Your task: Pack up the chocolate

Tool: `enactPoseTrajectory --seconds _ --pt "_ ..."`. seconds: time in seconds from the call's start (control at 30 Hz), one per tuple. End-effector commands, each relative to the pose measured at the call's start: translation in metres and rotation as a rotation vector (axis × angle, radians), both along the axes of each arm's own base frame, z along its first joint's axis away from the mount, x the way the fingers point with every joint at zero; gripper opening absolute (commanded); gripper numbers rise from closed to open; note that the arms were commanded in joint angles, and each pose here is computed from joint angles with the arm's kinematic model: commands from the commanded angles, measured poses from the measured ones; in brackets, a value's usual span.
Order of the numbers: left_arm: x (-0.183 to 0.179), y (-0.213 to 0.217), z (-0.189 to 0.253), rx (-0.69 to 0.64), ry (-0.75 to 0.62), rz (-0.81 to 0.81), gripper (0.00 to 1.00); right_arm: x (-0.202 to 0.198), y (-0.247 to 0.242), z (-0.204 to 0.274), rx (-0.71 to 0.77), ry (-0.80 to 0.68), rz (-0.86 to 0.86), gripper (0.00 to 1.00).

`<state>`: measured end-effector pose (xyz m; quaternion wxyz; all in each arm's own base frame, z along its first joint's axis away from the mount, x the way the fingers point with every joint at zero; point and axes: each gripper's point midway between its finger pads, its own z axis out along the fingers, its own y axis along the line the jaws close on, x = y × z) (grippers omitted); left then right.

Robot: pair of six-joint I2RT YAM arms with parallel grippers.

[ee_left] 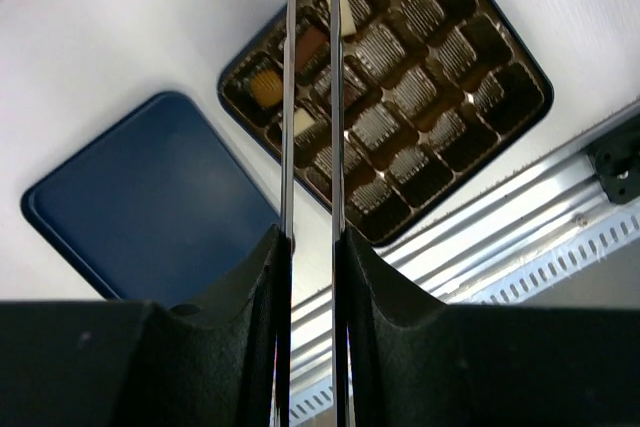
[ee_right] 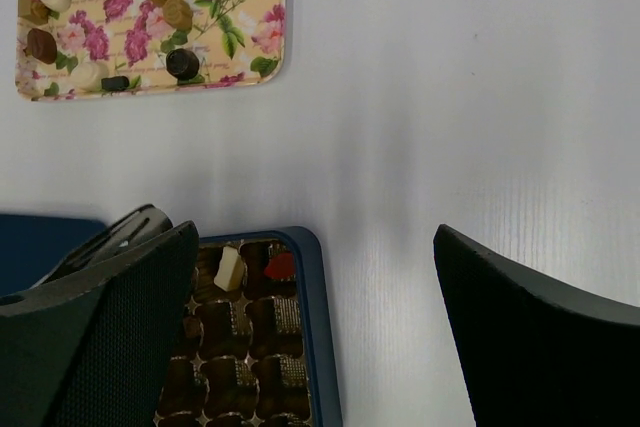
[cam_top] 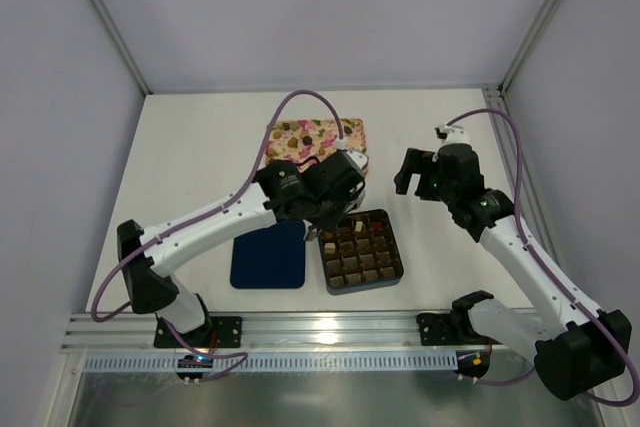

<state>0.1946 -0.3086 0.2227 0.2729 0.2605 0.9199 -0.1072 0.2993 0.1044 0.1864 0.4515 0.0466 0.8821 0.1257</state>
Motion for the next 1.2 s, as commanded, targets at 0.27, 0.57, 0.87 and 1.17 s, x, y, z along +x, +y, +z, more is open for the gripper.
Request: enactPoseTrajectory --seconds 0.27,0.57,0.87,1.17 --pt "-0.059 -0.015 -0.008 -0.045 0.046 -0.088 0.17 -0.001 -0.007 0.020 0.012 -0.045 -0.034 1.00" --pt "-0.074 -0.018 -0.017 -0.040 0.070 -0.114 0.20 -0.002 -0.007 0.018 0.017 -0.045 -0.035 1.00" --pt "-0.072 -0.023 -0.027 -0.030 0.069 -0.116 0.28 -0.003 -0.006 0.014 0.021 -0.042 -0.031 1.00" --pt "-0.070 -0.026 -0.032 -0.013 0.065 -0.122 0.36 -0.003 -0.005 0.013 0.020 -0.042 -0.025 1.00"
